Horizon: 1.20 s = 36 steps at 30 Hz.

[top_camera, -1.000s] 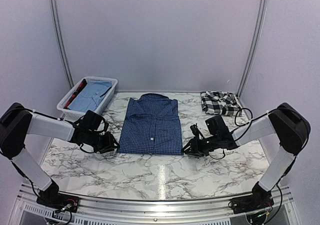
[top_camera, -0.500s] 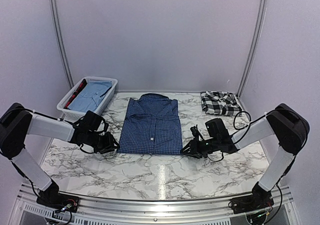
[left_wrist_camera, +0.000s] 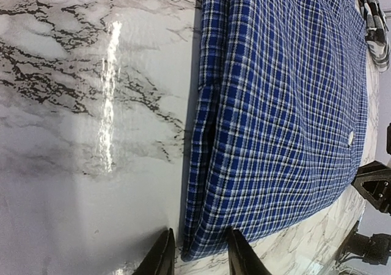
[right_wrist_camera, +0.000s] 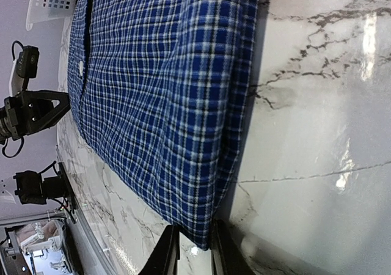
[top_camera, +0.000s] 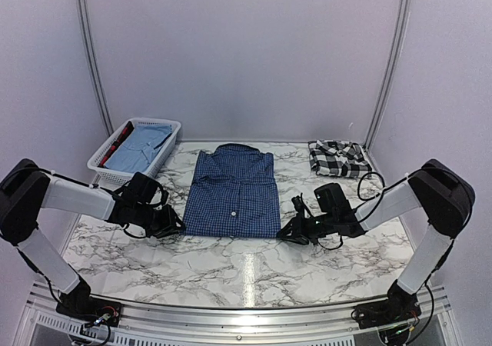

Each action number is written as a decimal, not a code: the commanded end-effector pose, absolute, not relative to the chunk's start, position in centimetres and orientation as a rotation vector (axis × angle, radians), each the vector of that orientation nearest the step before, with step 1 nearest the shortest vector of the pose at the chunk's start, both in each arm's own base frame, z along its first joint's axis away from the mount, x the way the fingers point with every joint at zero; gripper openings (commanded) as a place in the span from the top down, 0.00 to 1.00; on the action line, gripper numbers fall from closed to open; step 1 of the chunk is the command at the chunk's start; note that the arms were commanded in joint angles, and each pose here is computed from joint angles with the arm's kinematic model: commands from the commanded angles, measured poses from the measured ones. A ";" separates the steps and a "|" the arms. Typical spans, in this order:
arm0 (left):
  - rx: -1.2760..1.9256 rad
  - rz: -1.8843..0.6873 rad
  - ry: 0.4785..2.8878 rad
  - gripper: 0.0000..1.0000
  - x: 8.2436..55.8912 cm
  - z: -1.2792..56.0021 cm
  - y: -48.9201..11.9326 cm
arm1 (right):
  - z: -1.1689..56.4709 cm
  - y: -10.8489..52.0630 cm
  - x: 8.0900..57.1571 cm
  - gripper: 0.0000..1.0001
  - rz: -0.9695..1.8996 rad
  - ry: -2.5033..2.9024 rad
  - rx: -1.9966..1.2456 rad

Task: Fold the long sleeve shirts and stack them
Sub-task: Pick up the 2/3-rectangle-folded shirt from the center of the board.

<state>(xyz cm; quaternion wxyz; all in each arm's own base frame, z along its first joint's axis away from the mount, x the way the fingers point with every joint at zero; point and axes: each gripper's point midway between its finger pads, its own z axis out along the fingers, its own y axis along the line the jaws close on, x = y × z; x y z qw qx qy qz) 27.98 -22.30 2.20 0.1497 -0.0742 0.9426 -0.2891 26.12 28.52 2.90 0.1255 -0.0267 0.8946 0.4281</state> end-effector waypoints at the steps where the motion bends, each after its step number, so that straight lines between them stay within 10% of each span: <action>1: -0.265 -0.747 2.857 0.70 24.6 -0.6 -20.7 | 2.2 28.7 25.6 0.82 1.246 2.633 -0.075; 19: -0.245 -0.704 2.920 0.68 23.6 -1.3 -20.3 | 2.3 28.8 25.9 0.83 1.245 2.624 -0.077; 36: -0.276 -0.823 2.839 1.00 25.1 1.1 -21.9 | 3.8 29.3 26.9 1.00 1.243 2.568 -0.119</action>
